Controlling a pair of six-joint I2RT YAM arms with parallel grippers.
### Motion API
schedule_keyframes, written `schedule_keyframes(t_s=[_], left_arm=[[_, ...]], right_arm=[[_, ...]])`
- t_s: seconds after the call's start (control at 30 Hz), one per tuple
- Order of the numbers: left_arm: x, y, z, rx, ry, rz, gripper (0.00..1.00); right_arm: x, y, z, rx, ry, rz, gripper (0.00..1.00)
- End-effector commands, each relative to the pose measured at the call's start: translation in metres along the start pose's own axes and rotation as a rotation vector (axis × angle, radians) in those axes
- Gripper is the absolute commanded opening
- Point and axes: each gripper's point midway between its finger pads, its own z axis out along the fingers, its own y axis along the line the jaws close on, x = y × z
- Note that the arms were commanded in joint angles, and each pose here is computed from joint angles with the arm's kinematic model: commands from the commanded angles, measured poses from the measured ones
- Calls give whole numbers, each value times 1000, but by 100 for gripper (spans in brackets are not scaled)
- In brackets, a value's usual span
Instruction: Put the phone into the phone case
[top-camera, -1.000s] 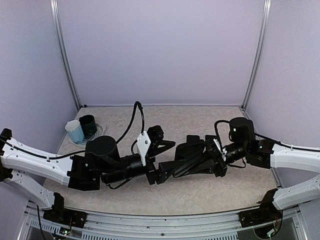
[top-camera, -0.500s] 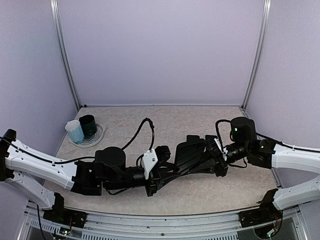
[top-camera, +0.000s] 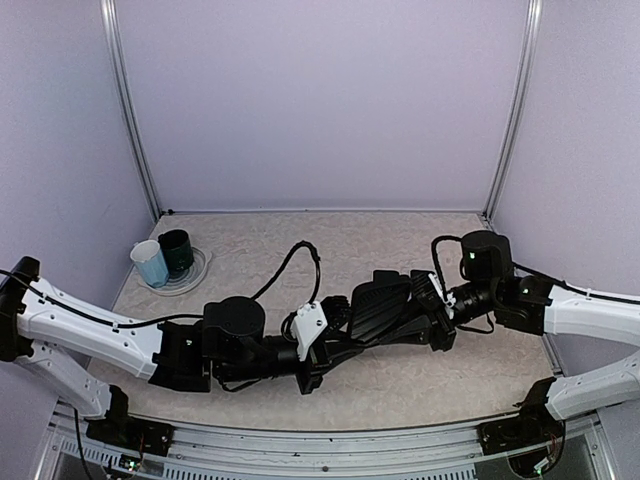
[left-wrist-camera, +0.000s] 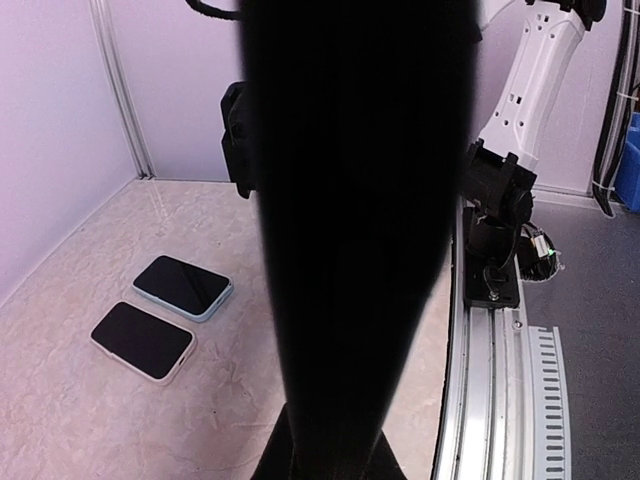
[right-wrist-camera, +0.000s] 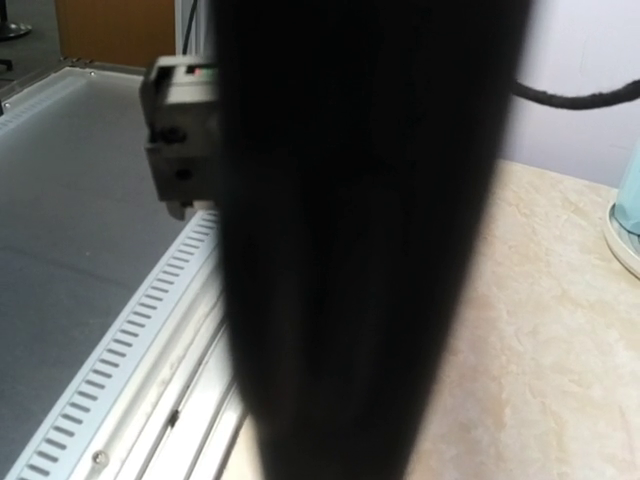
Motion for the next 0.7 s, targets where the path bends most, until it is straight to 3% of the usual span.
schedule_keyframes(t_s=[0.0, 0.03, 0.13, 0.3, 0.43, 0.57, 0.6, 0.67], left_arm=[[-16, 12, -6, -65, -56, -17, 0], [-15, 12, -5, -68, -54, -17, 0], [-15, 10, -3, -59, -54, -13, 0], [-14, 8, -2, -45, -53, -9, 0], [-10, 5, -1, -31, -43, -11, 0], [-3, 5, 2, -34, -20, -11, 0], [-4, 5, 2, -33, -20, -11, 0], [-7, 4, 1, -25, -24, -12, 0]], right_arm=[[-23, -1, -3, -6, -46, -58, 14], [-23, -3, -3, 4, -41, -57, 26], [-23, -6, -3, 20, -38, -59, 48], [-39, -7, -5, 16, -80, -85, 51], [-51, -10, -6, 29, -115, -101, 44], [-57, -11, -6, 21, -129, -99, 6], [-56, -11, -6, 20, -126, -99, 0], [-54, -11, -6, 22, -119, -98, 0]])
